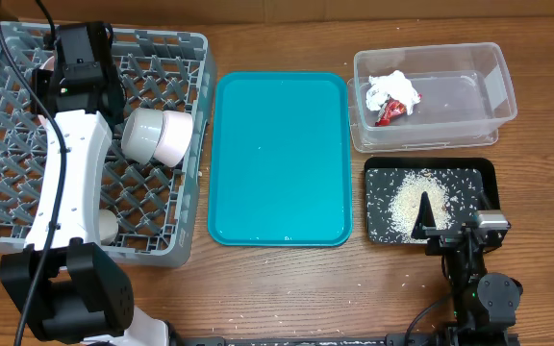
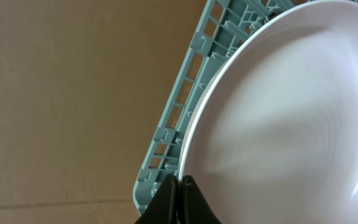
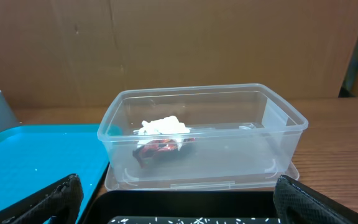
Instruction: Sort waste into correct bins and load items into the dishwasher
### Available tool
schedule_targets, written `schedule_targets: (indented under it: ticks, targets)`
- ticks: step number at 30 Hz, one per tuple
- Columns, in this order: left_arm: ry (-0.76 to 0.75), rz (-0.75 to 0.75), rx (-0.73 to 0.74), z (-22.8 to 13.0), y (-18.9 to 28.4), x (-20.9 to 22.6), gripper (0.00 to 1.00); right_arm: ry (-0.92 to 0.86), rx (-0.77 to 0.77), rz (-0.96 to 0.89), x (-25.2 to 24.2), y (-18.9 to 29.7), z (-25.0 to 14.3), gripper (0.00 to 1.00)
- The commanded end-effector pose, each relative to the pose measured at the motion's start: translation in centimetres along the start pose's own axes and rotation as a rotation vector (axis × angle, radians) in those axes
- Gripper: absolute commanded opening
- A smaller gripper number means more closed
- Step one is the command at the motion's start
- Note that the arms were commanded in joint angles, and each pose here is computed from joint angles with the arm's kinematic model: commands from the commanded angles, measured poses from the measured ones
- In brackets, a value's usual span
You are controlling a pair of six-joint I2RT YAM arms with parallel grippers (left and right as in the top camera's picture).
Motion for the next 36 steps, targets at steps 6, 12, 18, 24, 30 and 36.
schedule_targets:
  ticks: [6, 12, 18, 24, 30, 36]
  targets:
    - [-0.010, -0.013, -0.001, 0.0, -0.1, -0.6, 0.22, 0.004, -0.007, 0.003, 0.1, 0.0, -0.1, 1.00]
    - [-0.032, -0.032, -0.054, 1.0, 2.7, -2.2, 0.33, 0.004, -0.007, 0.003, 0.1, 0.0, -0.1, 1.00]
    - [0.111, -0.165, -0.156, 2.1, 9.7, -2.4, 0.44, 0.004, -0.007, 0.003, 0.1, 0.0, -0.1, 1.00]
    - [0.236, -0.546, -0.240, 1.4, 19.3, -0.4, 0.44, 0.004, -0.007, 0.003, 0.1, 0.0, -0.1, 1.00]
    - [0.281, -0.923, -0.282, -2.4, 26.5, 2.7, 1.00, 0.004, -0.007, 0.003, 0.1, 0.0, -0.1, 1.00]
    - [0.221, -1.243, -0.292, -6.3, 31.6, 4.0, 1.00, 0.004, -0.007, 0.003, 0.1, 0.0, -0.1, 1.00]
Point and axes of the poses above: each gripper's point midway between its finger pads, its own y axis back along the fingers, its own x axis along the line the jaws close on, z = x × y, the point moved 3 cm from there along y, back along the fingers, and after that the axes turned 2 degrees about y, right-handed, at the moved point
